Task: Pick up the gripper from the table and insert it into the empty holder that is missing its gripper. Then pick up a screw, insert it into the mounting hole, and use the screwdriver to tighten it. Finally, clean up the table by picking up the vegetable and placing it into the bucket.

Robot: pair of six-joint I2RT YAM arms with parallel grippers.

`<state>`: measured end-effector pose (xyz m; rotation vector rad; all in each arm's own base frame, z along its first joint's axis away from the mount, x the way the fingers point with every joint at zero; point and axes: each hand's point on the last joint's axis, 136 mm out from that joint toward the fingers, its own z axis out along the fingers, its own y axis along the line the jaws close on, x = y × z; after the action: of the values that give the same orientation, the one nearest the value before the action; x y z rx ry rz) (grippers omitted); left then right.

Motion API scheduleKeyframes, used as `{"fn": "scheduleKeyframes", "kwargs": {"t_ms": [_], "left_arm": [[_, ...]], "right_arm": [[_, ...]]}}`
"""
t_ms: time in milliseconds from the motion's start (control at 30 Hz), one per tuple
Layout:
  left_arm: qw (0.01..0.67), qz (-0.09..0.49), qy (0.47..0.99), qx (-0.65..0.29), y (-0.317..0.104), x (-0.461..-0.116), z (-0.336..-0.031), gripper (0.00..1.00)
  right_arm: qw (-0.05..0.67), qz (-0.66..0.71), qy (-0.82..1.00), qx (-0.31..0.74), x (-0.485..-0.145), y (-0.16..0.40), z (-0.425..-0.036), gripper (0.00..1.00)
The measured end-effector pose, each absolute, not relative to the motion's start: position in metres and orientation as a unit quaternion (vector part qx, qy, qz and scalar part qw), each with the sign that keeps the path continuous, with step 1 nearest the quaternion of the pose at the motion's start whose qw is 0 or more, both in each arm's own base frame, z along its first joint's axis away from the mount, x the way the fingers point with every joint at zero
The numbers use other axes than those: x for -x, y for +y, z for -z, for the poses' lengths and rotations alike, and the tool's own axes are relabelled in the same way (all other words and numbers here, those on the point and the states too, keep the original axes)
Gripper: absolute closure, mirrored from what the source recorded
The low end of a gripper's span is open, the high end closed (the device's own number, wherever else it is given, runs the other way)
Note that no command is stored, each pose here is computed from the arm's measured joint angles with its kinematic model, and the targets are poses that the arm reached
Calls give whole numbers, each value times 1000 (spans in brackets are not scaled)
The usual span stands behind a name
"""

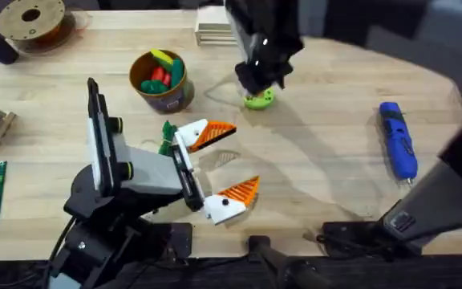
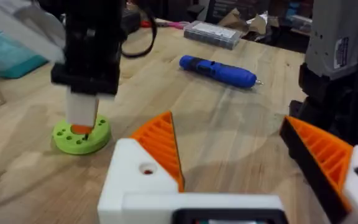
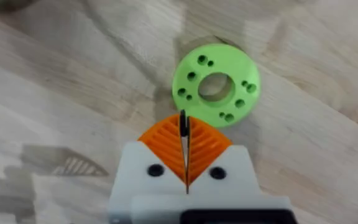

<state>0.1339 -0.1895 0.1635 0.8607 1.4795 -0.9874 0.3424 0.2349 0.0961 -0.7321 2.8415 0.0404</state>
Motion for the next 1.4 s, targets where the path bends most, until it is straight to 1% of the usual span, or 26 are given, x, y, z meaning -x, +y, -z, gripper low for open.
{"fn": "scheduleKeyframes", "kwargs": {"t_ms": [167, 300, 400, 533, 767, 967, 1133, 1400], "left_arm": [[550, 417, 625, -364, -190, -134, -163, 14], [550, 417, 625, -364, -190, -134, -163, 14], [550, 417, 625, -364, -190, -134, -163, 14], [550, 417, 625, -364, -190, -134, -163, 14], [550, 417, 625, -364, -190, -134, -163, 14], [550, 417, 625, -364, -190, -134, -163, 14], [550, 417, 625, -364, -190, -134, -163, 14], [550, 417, 625, -364, -190, -134, -163, 13]], "right_arm": [[150, -30, 954, 258, -339, 232, -158, 994], [183, -41, 946, 263, -329, 227, -202, 994], [203, -54, 936, 283, -318, 232, -224, 994], [213, -75, 914, 337, -291, 255, -244, 994], [204, -110, 875, 426, -237, 305, -250, 994], [197, -126, 856, 461, -205, 328, -252, 994], [193, -133, 848, 476, -190, 338, -252, 994], [168, -137, 855, 472, -185, 340, -242, 994]]}}
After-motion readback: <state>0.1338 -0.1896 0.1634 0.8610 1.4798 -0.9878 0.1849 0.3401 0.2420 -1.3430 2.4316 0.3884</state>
